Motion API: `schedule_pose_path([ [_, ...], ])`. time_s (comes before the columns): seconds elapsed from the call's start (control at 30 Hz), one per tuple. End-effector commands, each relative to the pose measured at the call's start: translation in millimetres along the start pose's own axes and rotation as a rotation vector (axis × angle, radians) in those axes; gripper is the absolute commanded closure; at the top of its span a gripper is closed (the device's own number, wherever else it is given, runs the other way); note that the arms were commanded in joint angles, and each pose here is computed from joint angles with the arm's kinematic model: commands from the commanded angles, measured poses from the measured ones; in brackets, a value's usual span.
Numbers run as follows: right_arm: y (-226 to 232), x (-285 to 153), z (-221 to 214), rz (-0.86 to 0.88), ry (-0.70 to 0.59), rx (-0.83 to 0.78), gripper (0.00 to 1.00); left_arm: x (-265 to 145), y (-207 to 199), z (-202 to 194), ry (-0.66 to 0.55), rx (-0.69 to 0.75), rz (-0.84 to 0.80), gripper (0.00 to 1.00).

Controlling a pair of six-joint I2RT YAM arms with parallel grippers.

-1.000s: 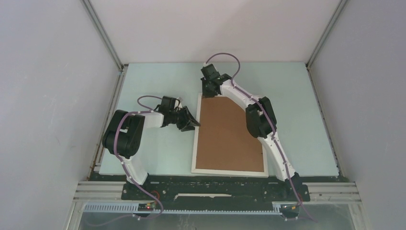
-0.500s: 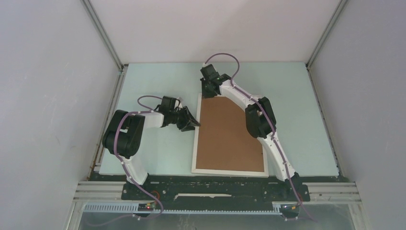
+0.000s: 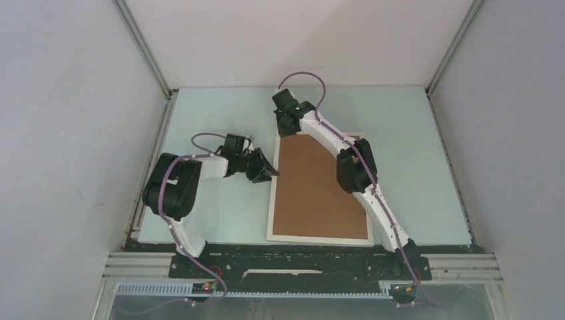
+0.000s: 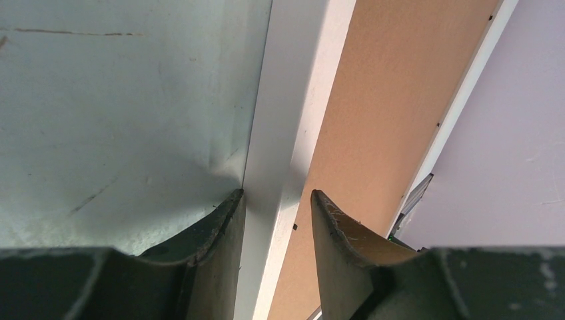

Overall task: Put the photo into the frame
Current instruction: Install the photo frame at the center of the board.

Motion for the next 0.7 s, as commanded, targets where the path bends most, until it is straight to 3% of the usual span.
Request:
schedule_pose_path([
  [0.0, -12, 20, -32, -0.095, 0.101, -0.104, 0.77, 0, -8, -5, 0.019, 0.047, -0.019, 0.57],
  [0.67, -21, 21, -51, -0.192, 0.170, -0.111, 0.76, -2, -12, -5, 0.017, 0.052, -0.032, 0.57],
])
Point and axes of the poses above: each gripper's point midway between its finger pads, its own x axis out along the fingers, its own y axis along the line the jaws close on, z = x × y, the point moved 6 cm from there along -x, back along the fingers, and after that the axes turned 11 degrees about x, right-handed, at the moved point
